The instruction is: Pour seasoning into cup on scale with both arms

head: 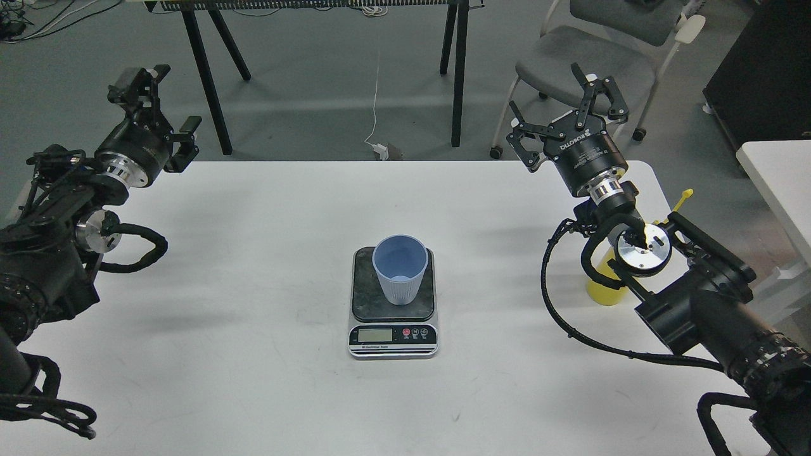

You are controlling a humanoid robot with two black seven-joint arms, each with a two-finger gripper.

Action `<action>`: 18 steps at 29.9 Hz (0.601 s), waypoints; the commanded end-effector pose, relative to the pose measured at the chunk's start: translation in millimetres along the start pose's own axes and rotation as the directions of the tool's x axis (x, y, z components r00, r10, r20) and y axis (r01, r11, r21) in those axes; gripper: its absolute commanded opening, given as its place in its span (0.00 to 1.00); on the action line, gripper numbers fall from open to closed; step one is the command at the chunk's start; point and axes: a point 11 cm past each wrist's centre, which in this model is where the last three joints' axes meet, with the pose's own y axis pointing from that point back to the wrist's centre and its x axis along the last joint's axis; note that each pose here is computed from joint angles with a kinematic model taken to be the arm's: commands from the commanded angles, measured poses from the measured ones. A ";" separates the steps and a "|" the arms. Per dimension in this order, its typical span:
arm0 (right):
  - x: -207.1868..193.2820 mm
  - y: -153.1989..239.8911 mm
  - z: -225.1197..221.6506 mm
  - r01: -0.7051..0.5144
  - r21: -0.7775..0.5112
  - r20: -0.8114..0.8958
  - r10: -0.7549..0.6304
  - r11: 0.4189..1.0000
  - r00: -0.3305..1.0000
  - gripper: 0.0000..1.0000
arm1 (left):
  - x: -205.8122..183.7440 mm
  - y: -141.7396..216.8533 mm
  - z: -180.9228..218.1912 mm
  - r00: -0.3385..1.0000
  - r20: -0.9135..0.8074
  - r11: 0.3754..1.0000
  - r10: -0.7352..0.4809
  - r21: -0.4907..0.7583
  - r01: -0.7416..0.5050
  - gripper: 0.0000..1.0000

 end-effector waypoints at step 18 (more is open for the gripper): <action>-3.8 -2.7 -58.3 0.010 0.036 -0.126 -0.006 0.999 0.992 1.00 | 27.3 -0.3 45.0 0.997 -0.028 0.992 0.067 -0.109 -0.069 0.99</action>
